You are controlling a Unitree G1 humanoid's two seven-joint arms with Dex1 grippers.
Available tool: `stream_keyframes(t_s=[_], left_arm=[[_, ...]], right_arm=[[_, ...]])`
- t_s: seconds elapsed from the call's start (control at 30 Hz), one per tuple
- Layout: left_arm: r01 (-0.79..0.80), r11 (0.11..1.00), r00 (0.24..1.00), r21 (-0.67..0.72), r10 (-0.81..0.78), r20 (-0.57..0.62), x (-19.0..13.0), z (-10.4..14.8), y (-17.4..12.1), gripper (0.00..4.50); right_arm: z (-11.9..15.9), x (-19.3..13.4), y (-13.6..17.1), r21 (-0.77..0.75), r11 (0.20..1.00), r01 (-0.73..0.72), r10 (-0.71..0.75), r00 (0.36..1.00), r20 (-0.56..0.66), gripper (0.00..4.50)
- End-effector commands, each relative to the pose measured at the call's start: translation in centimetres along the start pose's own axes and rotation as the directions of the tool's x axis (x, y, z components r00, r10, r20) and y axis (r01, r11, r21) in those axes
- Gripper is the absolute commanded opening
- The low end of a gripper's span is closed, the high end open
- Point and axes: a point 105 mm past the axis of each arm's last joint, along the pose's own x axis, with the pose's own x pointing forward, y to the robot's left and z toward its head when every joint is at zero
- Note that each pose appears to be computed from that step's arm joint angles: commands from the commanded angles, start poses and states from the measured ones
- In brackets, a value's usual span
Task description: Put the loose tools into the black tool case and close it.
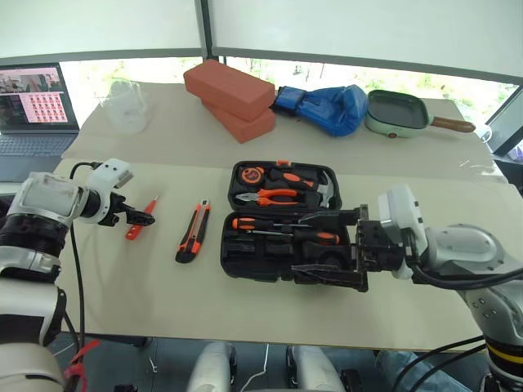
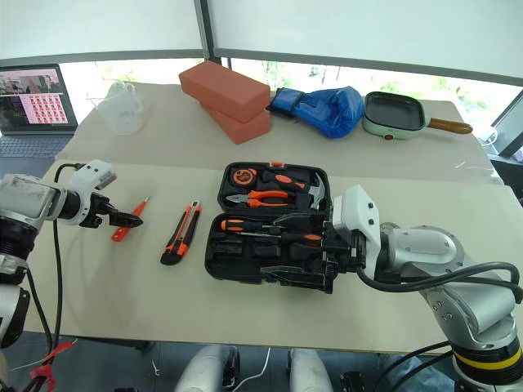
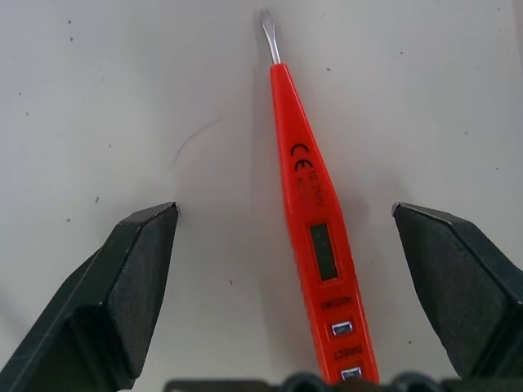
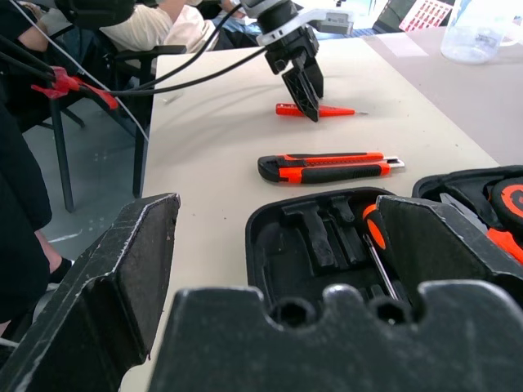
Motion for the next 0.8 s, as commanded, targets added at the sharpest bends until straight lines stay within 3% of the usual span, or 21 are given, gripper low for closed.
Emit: stream_keyframes(t_s=[0.03, 0.3, 0.43, 0.57, 0.7, 0.8], left_arm=[[0.037, 0.999, 0.997, 0.001, -0.037, -0.062, 1.3, -1.4, -0.3, 3.40], [0.057, 0.998, 0.996, -0.003, -0.057, -0.063, 1.5, -1.2, -0.3, 0.51], [0.053, 0.998, 0.998, 0.027, -0.052, -0.027, 0.0, 0.2, 0.1, 0.43], [0.069, 0.989, 0.994, 0.130, -0.080, 0.078, -2.1, 3.2, -0.3, 0.43], [0.156, 0.899, 0.952, 0.409, -0.247, 0.180, -4.8, 7.6, -4.3, 0.43], [0.209, 0.747, 0.913, 0.631, -0.380, 0.146, -5.7, 9.1, -8.3, 0.43]], right_arm=[[0.9, -0.4, 0.2, -0.056, 0.998, 0.004, -0.004, 1.000, 0.011, 4.50], [0.7, -0.4, -0.2, -0.075, 0.997, 0.021, -0.022, 1.000, -0.001, 4.50], [0.6, -0.4, -0.1, -0.075, 0.996, 0.047, -0.047, 0.999, 0.005, 4.50], [0.0, -0.8, 0.3, -0.061, 0.995, 0.075, -0.076, 0.997, -0.010, 4.50], [-0.7, -1.7, 0.4, -0.038, 0.993, 0.116, -0.117, 0.992, -0.036, 4.50], [-1.0, -2.3, 0.5, -0.016, 0.990, 0.138, -0.139, 0.989, -0.051, 4.50]])
